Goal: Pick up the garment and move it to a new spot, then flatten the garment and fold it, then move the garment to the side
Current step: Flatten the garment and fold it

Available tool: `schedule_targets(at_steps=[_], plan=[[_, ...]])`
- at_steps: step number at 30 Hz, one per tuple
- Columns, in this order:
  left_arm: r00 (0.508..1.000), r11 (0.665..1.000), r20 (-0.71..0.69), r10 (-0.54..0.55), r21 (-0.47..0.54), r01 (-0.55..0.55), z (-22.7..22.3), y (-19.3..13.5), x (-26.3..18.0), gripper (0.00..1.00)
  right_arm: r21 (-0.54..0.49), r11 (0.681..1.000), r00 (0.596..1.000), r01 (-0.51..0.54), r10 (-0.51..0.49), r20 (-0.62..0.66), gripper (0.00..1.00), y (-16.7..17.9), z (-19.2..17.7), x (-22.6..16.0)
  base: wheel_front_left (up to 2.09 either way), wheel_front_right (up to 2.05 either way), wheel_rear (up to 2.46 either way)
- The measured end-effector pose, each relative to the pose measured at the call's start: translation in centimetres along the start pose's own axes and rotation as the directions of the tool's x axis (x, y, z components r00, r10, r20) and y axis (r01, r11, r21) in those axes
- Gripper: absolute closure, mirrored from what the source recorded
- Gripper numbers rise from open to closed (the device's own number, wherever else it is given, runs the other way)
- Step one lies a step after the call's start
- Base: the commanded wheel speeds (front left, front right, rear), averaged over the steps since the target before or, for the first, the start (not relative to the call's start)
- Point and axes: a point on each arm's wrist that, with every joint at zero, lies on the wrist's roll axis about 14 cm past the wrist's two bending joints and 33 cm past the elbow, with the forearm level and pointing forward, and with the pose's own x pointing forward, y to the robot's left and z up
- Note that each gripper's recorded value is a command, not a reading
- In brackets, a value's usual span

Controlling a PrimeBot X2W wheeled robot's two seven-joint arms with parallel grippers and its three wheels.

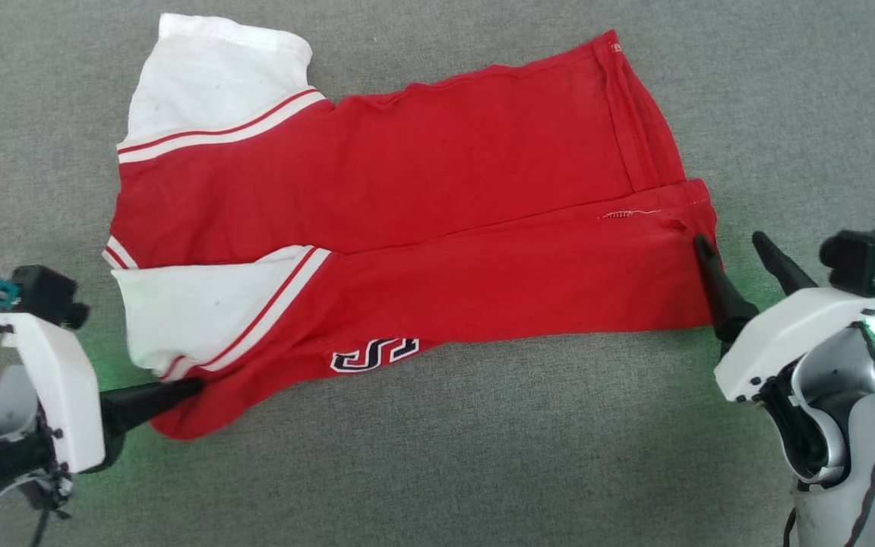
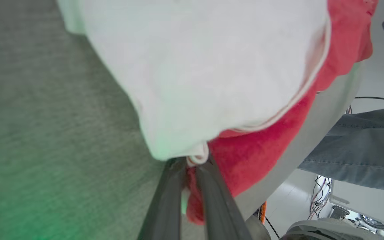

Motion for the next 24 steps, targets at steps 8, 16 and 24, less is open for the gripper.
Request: schedule_targets(at_steps=[8,16,24], plan=[[0.998,0.998,0.042,-0.054,0.032,0.053,0.4,-1.9,0.6,1.00,-0.157,0.986,0.968,-0.064,0.023,-0.251,0.00,0.9,-2.3,-0.2,0.00,0.00,0.00],[0.996,0.996,0.068,-0.064,0.060,0.060,0.2,-2.4,0.6,1.00,-0.226,0.967,0.869,-0.115,-0.012,-0.494,0.00,0.7,-4.5,-0.1,0.00,0.00,0.00],[0.989,0.996,0.131,-0.070,0.071,0.062,0.5,-2.9,0.3,1.00,-0.208,0.966,0.831,-0.151,0.010,-0.556,1.00,1.6,-5.0,0.0,0.00,0.00,0.00]])
